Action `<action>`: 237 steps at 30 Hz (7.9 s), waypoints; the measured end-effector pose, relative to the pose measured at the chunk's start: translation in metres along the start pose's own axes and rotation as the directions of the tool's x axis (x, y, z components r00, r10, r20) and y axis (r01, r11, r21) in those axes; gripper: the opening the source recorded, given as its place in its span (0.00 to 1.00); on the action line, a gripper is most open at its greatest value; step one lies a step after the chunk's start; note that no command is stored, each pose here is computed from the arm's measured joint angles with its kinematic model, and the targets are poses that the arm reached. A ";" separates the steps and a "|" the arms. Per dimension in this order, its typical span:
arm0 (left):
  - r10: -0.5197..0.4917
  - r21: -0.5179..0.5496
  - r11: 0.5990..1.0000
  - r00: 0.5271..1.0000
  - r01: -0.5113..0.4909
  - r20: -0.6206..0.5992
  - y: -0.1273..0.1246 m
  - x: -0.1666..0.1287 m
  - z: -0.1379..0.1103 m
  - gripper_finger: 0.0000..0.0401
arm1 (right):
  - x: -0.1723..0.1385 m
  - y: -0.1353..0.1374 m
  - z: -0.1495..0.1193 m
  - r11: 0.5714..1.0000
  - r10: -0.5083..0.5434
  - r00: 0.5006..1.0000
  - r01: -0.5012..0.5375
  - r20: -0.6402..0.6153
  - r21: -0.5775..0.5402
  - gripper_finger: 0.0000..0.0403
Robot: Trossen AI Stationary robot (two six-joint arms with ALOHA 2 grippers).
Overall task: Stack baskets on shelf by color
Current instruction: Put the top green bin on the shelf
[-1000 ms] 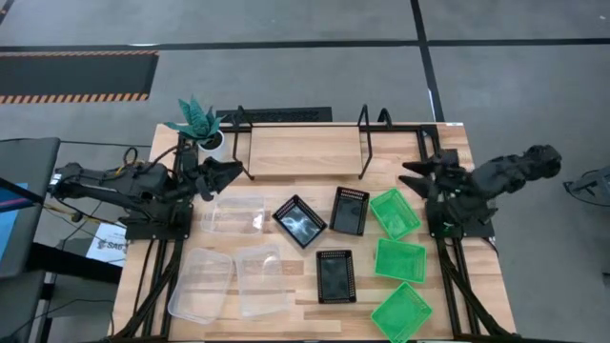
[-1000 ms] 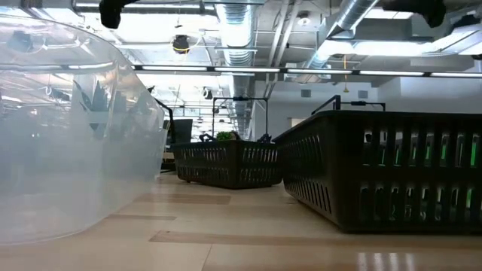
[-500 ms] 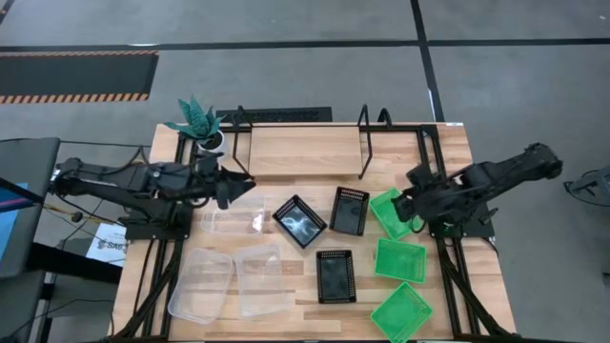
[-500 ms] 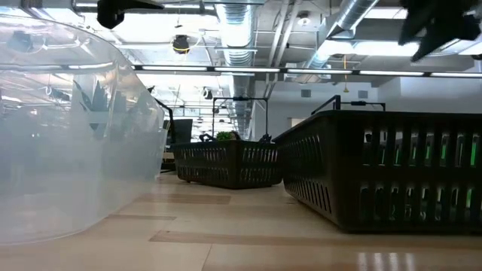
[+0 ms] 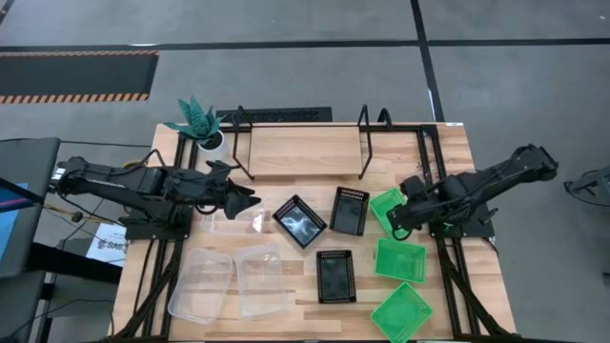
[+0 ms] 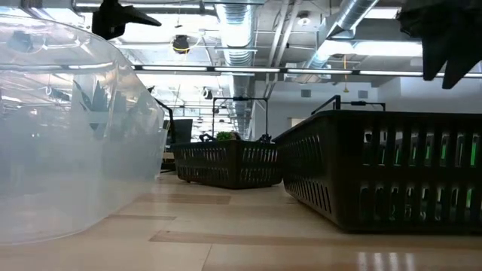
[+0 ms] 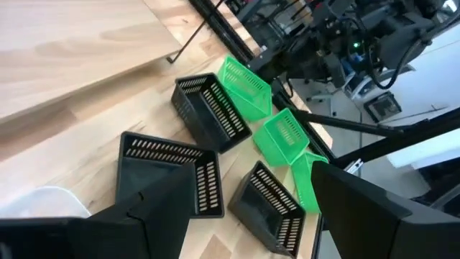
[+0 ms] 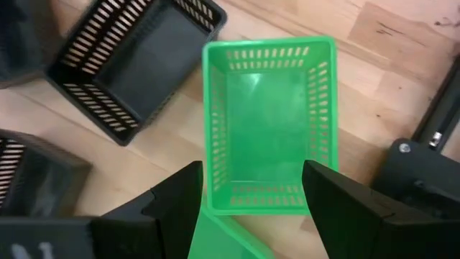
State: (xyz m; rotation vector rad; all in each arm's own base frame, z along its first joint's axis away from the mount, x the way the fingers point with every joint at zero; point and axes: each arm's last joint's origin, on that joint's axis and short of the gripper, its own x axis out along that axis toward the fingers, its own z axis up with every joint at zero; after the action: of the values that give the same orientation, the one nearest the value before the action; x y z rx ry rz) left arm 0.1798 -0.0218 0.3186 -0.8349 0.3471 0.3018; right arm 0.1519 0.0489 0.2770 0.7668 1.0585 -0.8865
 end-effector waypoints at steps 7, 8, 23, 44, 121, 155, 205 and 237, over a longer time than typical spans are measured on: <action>0.011 0.005 1.000 1.000 -0.011 -0.018 0.001 0.002 -0.002 0.66 | 0.010 0.012 -0.005 0.998 -0.034 0.998 0.031 -0.055 -0.055 0.66; 0.009 0.004 1.000 1.000 -0.009 -0.016 0.001 0.001 -0.001 0.66 | 0.011 0.014 -0.006 0.998 -0.036 0.998 0.033 -0.057 -0.059 0.66; 0.014 0.052 0.999 1.000 -0.014 -0.007 0.001 0.001 -0.001 0.66 | 0.036 0.046 -0.012 0.990 -0.023 0.997 0.012 -0.077 -0.141 0.66; 0.026 0.054 0.998 1.000 -0.027 0.010 0.001 0.001 -0.001 0.66 | 0.101 0.040 -0.001 0.986 -0.063 0.988 0.040 -0.143 -0.162 0.66; 0.028 0.052 0.998 1.000 -0.028 0.012 0.001 0.001 -0.001 0.66 | -0.095 0.036 0.066 0.995 0.075 0.902 -0.041 0.424 -0.088 0.02; 0.045 0.021 0.999 0.998 -0.046 0.038 0.002 0.001 0.000 0.66 | 0.063 0.108 0.227 0.926 0.095 0.940 0.038 0.329 -0.375 0.03; 0.041 0.012 0.999 0.999 -0.042 0.030 0.002 0.001 0.000 0.66 | 0.081 0.118 0.227 0.508 -0.130 0.991 0.050 -0.020 -0.860 0.56; 0.046 0.021 0.999 0.998 -0.047 0.037 0.002 0.001 0.000 0.66 | 0.124 0.078 0.234 0.283 -0.180 0.972 -0.096 -0.151 -0.954 0.42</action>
State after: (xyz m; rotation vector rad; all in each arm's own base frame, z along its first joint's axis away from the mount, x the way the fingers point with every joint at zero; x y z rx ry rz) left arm 0.1803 -0.0202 0.3167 -0.7998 0.3360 0.3557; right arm 0.3422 -0.1482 0.2403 -0.2554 1.5734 -0.0226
